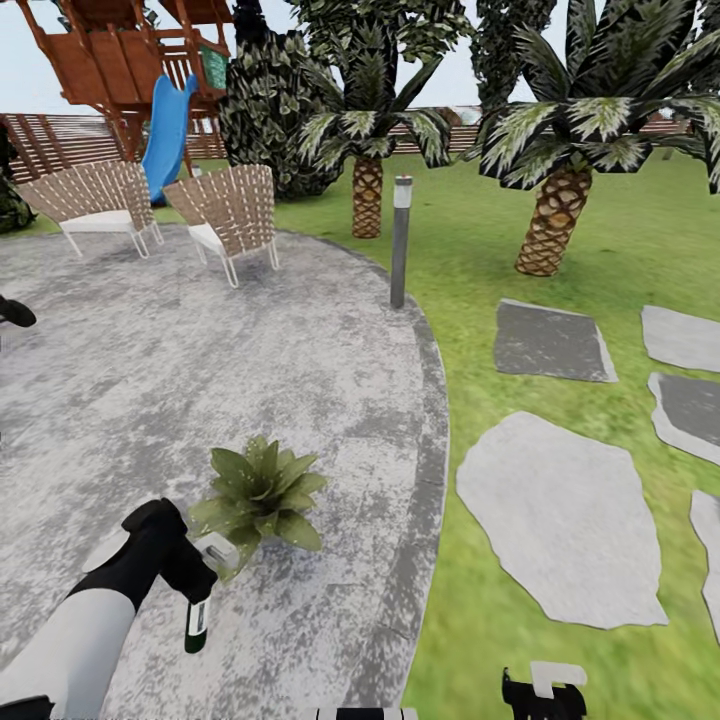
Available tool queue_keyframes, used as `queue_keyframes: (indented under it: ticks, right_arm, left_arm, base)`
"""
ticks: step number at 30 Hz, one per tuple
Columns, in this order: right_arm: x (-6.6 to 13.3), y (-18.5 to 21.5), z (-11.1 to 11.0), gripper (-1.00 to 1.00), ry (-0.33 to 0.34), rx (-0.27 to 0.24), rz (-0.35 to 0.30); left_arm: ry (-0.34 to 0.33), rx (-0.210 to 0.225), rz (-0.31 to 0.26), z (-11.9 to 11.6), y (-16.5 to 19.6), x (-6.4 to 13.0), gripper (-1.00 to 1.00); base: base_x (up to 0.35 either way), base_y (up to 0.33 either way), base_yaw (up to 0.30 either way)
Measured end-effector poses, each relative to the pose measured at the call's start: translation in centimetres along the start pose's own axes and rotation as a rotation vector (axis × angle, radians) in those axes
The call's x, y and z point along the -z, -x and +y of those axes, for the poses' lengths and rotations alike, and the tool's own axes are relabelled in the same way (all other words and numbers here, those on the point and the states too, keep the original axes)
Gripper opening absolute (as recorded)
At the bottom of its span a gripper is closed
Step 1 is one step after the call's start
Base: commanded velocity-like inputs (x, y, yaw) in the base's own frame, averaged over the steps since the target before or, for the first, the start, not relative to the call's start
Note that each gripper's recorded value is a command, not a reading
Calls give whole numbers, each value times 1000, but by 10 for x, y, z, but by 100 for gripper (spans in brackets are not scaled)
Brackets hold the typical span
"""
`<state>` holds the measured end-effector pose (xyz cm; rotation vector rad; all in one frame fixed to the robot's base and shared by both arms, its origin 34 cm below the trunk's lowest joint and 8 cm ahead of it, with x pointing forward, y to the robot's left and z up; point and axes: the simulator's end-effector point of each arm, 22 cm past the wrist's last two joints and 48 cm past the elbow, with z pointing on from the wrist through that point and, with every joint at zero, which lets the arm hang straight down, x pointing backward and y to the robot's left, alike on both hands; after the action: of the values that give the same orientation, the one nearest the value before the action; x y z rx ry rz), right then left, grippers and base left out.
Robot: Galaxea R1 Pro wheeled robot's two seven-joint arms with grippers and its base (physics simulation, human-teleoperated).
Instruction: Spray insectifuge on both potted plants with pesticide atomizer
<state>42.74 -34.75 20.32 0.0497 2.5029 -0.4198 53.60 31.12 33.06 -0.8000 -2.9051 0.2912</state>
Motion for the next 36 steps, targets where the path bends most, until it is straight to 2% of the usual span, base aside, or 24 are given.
queue_keyframes:
  ticks: [3, 6, 7, 8, 10, 12, 13, 15, 20, 31, 36]
  right_arm:
    - [0, 0, -1, 100, -1, 2, 1]
    - [0, -1, -2, 100, -2, 3, 1]
    - [0, -1, -2, 100, -2, 3, 1]
    - [0, -1, -2, 100, -2, 3, 1]
    - [0, -1, -2, 100, -1, 3, 1]
    - [0, 0, -1, 100, -1, 2, 0]
    - [0, 0, -1, 100, -1, 1, 0]
    - [0, 0, -1, 100, -2, 1, -1]
    - [0, 0, -1, 100, -2, 0, -1]
    - [0, 0, 0, 100, -1, 0, -1]
    - [0, 0, 0, 100, -1, 0, -1]
  left_arm:
    - [14, 1, 14, 3, -2, 1, -100]
    - [71, -20, 88, 12, -12, 3, -100]
    - [66, -22, 101, 10, -14, 4, -100]
    - [33, -23, 113, 3, -14, 7, -100]
    - [13, -32, 106, 4, 1, 25, -100]
    - [51, -34, 121, 15, 10, 42, -100]
    - [75, -22, 126, 21, 14, 49, -100]
    - [90, -7, 126, 25, 17, 55, -100]
    - [99, 1, 120, 27, 21, 60, -100]
    - [112, 1, 107, 33, 28, 69, -100]
    - [112, -1, 103, 32, 31, 70, -100]
  base:
    - [0, 0, 13]
    - [0, 0, 1]
    - [0, 0, 0]
    - [0, 0, 0]
    - [0, 0, 0]
    - [67, -10, 0]
    - [187, -53, 0]
    - [248, -88, 0]
    - [232, -168, 67]
    - [38, -262, 265]
    - [127, -256, 64]
